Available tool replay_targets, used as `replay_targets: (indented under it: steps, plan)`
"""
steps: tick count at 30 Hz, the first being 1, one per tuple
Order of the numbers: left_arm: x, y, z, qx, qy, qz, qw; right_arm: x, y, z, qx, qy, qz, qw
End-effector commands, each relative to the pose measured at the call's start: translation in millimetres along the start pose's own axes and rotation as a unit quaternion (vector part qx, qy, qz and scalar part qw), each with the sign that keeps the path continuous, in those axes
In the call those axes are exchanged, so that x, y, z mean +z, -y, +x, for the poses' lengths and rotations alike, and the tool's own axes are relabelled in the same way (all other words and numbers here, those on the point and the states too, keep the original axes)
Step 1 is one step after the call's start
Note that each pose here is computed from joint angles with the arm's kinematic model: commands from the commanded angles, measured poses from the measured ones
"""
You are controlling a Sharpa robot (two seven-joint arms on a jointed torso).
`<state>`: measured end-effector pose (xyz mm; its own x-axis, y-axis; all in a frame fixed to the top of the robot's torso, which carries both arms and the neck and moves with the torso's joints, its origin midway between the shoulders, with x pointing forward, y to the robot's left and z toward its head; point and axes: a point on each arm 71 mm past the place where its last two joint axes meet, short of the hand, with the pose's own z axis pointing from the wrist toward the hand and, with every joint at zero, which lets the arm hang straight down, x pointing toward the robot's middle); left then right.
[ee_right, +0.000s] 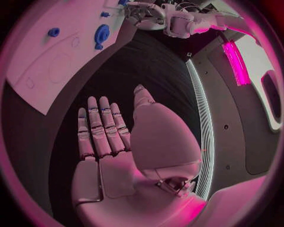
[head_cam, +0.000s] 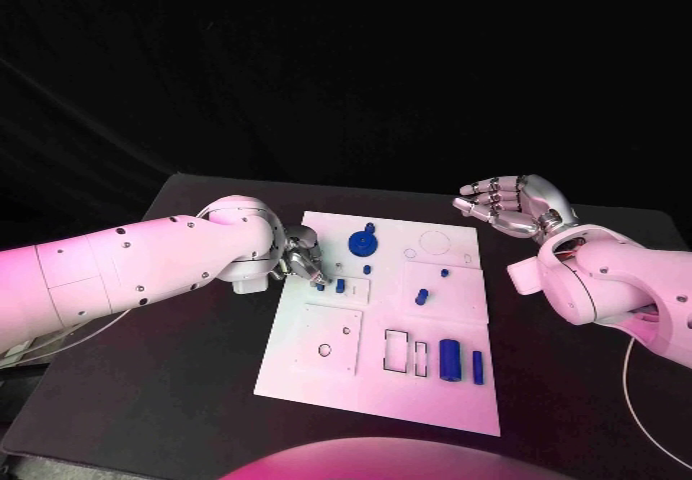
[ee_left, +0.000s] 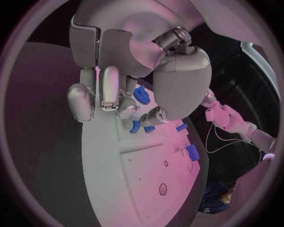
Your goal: Assemble the parts on the task board
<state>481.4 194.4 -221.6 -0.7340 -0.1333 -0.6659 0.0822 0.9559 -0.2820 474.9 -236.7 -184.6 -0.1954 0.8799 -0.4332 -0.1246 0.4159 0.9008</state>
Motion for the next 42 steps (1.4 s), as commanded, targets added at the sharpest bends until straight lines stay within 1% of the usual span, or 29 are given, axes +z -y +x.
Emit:
replay_targets:
  steps: [1, 12, 20, 25, 31, 34, 36, 37, 40, 42]
  plan:
    - [0.7, 1.6, 1.9, 0.002, -0.009, 0.004, 1.000, -0.2, -1.5, 1.3, 0.000, -0.007, -0.010, 1.000]
    - [2.2, -3.0, -0.6, -0.002, -0.004, -0.001, 1.000, -0.4, -1.4, 1.0, -0.002, -0.007, -0.011, 1.000]
    - [2.2, -3.8, -1.4, -0.004, -0.001, -0.002, 1.000, -0.4, -1.2, 1.0, -0.002, -0.008, -0.010, 1.000]
    - [1.3, -3.3, -3.1, -0.016, 0.009, 0.002, 1.000, -0.4, -1.2, 1.3, -0.002, -0.009, -0.010, 1.000]
    - [-1.5, -4.9, -6.3, -0.044, 0.026, 0.008, 0.999, -0.5, -0.9, 1.1, -0.002, -0.009, -0.009, 1.000]
    - [-4.1, -5.7, -9.9, -0.070, 0.043, 0.013, 0.997, -0.5, -0.8, 1.2, -0.002, -0.009, -0.009, 1.000]
    - [-6.3, -6.3, -13.6, -0.097, 0.056, 0.023, 0.993, -0.5, -0.8, 1.3, -0.002, -0.010, -0.009, 1.000]
    - [-8.1, -7.5, -16.9, -0.126, 0.065, 0.032, 0.989, -0.5, -0.8, 1.4, -0.002, -0.010, -0.009, 1.000]
    - [-10.8, -10.1, -22.6, -0.171, 0.081, 0.045, 0.981, -0.5, -0.7, 1.4, -0.002, -0.010, -0.009, 1.000]
    - [-12.6, -9.7, -26.1, -0.197, 0.092, 0.065, 0.974, -0.5, -0.6, 1.3, -0.002, -0.010, -0.009, 1.000]
